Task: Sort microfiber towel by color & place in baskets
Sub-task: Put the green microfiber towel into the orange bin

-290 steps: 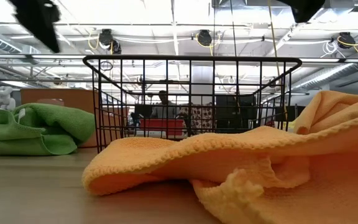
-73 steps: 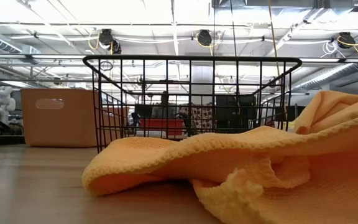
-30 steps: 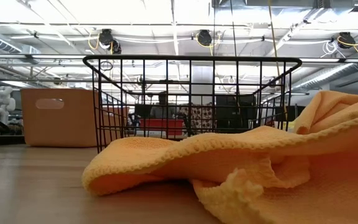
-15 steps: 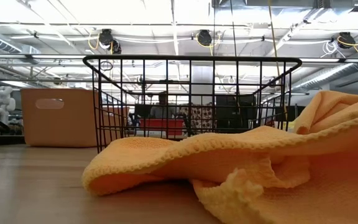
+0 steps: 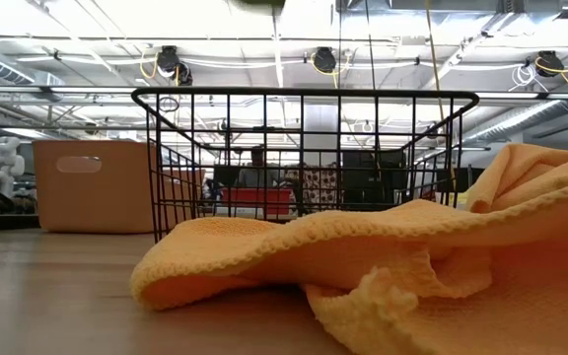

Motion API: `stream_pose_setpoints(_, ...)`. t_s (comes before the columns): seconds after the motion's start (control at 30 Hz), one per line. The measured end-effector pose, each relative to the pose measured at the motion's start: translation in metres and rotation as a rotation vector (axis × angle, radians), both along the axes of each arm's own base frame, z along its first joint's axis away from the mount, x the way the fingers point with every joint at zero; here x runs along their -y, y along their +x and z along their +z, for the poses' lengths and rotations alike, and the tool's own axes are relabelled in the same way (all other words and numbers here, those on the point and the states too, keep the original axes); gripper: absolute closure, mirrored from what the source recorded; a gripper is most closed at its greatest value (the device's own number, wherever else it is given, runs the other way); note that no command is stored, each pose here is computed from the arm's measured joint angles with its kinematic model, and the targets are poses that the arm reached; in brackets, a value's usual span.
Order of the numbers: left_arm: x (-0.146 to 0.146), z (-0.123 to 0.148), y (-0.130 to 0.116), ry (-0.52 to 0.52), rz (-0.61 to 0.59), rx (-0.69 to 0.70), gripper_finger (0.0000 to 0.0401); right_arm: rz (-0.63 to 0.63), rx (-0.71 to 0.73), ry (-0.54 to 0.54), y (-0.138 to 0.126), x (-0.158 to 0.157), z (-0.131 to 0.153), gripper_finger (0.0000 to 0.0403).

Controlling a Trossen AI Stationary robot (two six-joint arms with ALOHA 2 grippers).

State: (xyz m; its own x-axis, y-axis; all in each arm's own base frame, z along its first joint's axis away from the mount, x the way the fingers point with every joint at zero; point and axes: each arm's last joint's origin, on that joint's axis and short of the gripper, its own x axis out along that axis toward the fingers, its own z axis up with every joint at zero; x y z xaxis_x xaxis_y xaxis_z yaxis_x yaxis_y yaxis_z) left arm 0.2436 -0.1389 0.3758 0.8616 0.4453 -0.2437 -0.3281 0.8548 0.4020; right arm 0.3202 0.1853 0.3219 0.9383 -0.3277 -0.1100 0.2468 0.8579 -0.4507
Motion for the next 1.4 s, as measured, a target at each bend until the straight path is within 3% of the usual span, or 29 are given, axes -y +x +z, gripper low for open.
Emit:
stream_pose_setpoints(0.43, -0.078, 0.001, -0.058, -0.125, 0.313, -0.147, 0.0384, -0.058, -0.127, 0.147, -0.007, 0.004, -0.023, 0.0176)
stream_pose_setpoints(0.57, -0.094, 0.001, -0.071, -0.156, 0.406, -0.159, 0.0385, -0.006, -0.148, 0.208, -0.007, 0.002, -0.025, 0.0190)
stream_pose_setpoints(0.77, -0.112, 0.000, -0.071, -0.182, 0.488, -0.184, 0.0385, 0.037, -0.166, 0.251, -0.007, 0.001, -0.026, 0.0205)
stream_pose_setpoints(0.97, -0.130, -0.004, -0.069, -0.310, 0.502, -0.285, 0.0385, 0.032, -0.188, 0.244, -0.008, 0.001, -0.029, 0.0213)
stream_pose_setpoints(1.4, -0.171, -0.009, -0.068, -0.449, 0.583, -0.382, 0.0385, 0.008, -0.223, 0.266, -0.011, 0.002, -0.034, 0.0231)
